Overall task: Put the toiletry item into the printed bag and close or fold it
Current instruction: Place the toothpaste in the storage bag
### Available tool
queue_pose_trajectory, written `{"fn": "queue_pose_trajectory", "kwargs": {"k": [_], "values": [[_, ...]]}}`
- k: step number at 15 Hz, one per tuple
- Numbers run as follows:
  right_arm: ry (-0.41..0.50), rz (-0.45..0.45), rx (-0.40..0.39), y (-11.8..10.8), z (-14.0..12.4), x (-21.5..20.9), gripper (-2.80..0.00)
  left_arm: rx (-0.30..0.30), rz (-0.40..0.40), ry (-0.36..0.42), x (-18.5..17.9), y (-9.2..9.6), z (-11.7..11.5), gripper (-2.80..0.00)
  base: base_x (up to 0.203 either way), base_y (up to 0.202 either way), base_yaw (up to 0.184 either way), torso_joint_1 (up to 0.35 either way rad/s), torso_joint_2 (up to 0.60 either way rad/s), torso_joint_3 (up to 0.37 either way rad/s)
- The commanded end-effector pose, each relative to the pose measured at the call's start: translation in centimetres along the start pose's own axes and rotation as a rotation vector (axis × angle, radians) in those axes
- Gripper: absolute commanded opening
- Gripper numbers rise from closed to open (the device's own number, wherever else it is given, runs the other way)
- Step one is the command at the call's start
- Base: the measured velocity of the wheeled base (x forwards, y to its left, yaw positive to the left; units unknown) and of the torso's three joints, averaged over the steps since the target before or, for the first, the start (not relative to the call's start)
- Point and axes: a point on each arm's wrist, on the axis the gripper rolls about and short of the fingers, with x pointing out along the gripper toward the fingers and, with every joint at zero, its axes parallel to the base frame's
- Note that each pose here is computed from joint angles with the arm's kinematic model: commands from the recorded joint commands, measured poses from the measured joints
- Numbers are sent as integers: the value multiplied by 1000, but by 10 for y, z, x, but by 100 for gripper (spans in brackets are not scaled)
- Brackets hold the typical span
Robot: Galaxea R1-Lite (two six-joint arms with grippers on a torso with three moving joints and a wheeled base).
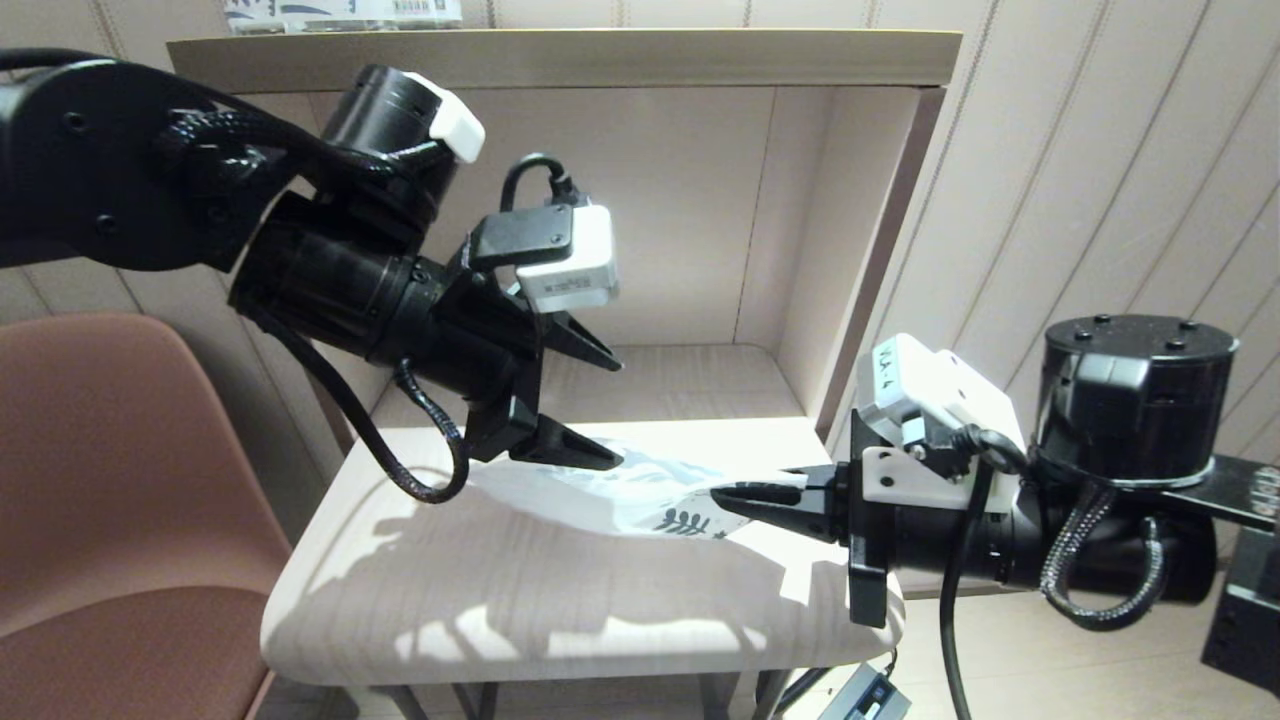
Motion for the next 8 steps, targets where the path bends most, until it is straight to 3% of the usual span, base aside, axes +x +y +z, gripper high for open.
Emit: {"fn": "queue_pose_trajectory", "kwargs": {"k": [1,3,8], "values": [[-4,-4,-5,-1,0,-2,-280,32,60,-31,-29,-5,11,0,0,0,0,0,0,0],[-9,-11,-6,-2,2,-3,-280,30,130,-33,-60,-9,11,0,0,0,0,0,0,0],[-35,-30,-11,-5,12,-8,-280,-88,209,41,-102,-31,-26,0,0,0,0,0,0,0]]}}
